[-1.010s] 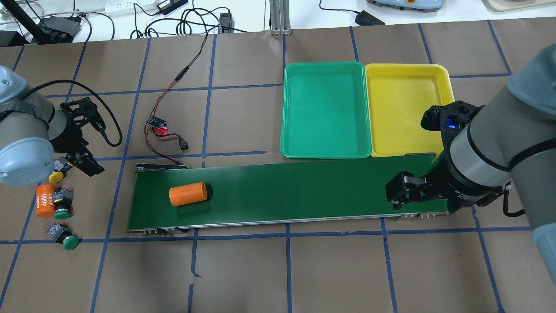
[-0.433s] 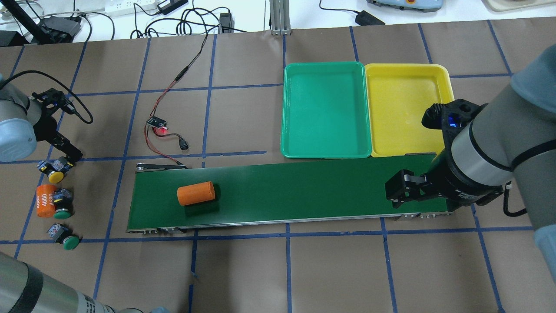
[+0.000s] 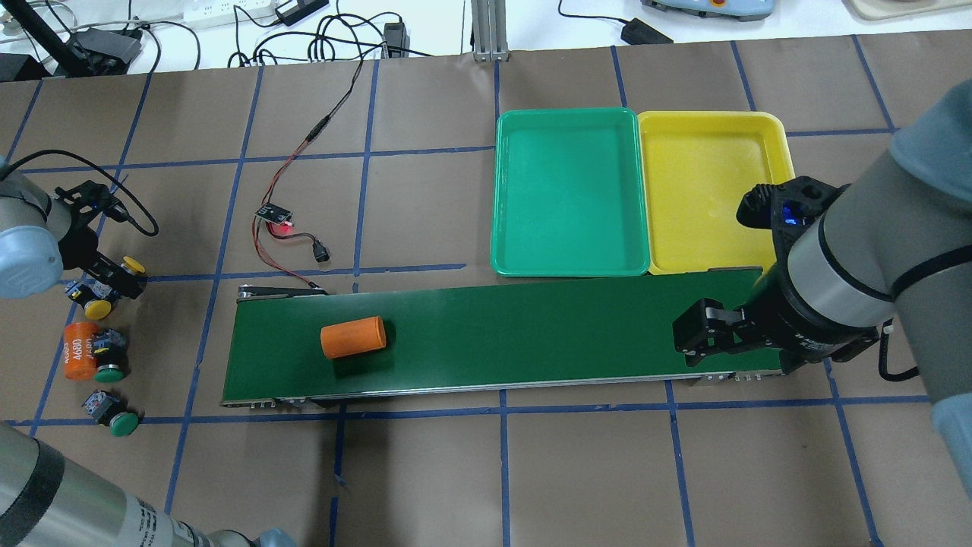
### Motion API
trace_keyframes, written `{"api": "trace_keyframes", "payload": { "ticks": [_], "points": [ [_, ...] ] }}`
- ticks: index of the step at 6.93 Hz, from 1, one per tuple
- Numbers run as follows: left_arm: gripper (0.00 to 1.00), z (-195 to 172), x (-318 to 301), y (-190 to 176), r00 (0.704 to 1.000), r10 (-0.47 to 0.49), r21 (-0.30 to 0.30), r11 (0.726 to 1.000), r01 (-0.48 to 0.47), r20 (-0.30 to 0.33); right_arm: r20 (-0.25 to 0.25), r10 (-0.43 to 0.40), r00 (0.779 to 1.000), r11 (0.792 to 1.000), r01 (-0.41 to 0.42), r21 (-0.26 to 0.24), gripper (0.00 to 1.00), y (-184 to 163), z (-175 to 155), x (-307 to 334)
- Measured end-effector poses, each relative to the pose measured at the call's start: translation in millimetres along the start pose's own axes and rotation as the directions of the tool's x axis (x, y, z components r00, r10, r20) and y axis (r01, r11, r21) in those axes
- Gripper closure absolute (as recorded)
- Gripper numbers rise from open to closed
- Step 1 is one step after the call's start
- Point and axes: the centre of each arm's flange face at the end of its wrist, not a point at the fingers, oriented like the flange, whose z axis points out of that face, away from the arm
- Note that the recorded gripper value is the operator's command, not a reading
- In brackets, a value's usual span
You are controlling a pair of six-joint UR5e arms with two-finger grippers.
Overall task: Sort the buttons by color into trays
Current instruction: 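Return the left gripper to the pile and grasp a yellow-capped button, then place the yellow-capped button on the belt with the left gripper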
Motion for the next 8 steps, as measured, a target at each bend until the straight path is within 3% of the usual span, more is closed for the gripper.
{"api": "trace_keyframes", "payload": {
  "ticks": [1, 4, 8],
  "points": [
    [0.81, 3, 3, 2, 1.000, 0.000, -0.005, 1.000, 0.000, -0.007, -0.004, 0.000, 1.000, 1.000, 0.000, -0.001, 0.00, 0, 0, 0],
    [0.84, -21, 22, -4, 0.999, 0.024, -0.015, 1.000, -0.024, -0.038, -0.008, 0.001, 1.000, 1.000, -0.001, -0.003, 0.00, 0, 1, 1],
    [0.85, -110, 144, -48, 0.971, 0.216, -0.040, 0.974, -0.221, -0.102, -0.009, 0.002, 1.000, 1.000, -0.003, -0.001, 0.00, 0, 1, 1]
  ]
}}
